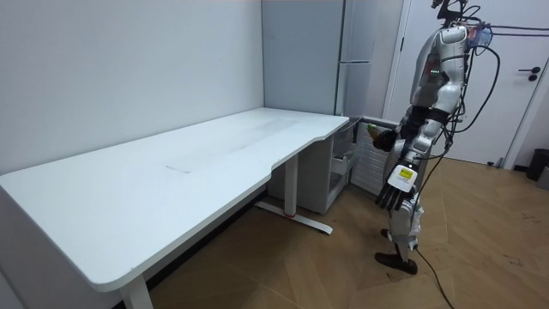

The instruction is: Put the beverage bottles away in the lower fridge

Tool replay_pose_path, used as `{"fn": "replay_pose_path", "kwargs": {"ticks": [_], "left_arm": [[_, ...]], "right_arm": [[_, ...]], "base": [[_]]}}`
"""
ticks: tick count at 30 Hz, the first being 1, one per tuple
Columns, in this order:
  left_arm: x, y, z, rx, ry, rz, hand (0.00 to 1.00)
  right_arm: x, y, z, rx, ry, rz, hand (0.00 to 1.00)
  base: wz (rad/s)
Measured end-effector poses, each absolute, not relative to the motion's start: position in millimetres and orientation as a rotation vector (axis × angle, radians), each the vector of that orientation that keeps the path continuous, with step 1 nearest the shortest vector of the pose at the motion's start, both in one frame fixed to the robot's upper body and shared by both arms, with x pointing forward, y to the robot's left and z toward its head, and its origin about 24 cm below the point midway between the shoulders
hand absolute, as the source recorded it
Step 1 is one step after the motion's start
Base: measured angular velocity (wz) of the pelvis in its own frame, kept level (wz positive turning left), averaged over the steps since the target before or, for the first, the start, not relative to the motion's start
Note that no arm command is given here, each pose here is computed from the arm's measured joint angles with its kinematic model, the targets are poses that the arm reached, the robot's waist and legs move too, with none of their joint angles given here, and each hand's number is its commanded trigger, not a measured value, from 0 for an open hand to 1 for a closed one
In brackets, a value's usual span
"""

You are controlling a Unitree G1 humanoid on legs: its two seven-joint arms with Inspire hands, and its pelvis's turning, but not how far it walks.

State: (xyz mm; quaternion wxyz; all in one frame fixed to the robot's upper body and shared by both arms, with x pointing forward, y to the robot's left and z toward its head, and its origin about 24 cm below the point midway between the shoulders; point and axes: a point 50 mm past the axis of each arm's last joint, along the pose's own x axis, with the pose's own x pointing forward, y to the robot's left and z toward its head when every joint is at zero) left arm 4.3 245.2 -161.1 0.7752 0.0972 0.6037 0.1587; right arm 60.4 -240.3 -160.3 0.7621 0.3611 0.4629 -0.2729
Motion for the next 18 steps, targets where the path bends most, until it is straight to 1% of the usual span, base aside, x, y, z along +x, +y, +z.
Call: {"fn": "replay_pose_path", "kwargs": {"ticks": [7,18], "left_arm": [[-5,243,-162,0.224,1.361,0.309,0.0],[-10,243,-163,0.221,1.387,0.309,0.0]], "right_arm": [[64,-240,-160,0.981,0.895,-0.721,1.0],[71,-240,-158,1.063,0.832,-0.756,1.0]], "base": [[0.0],[0.0]]}}
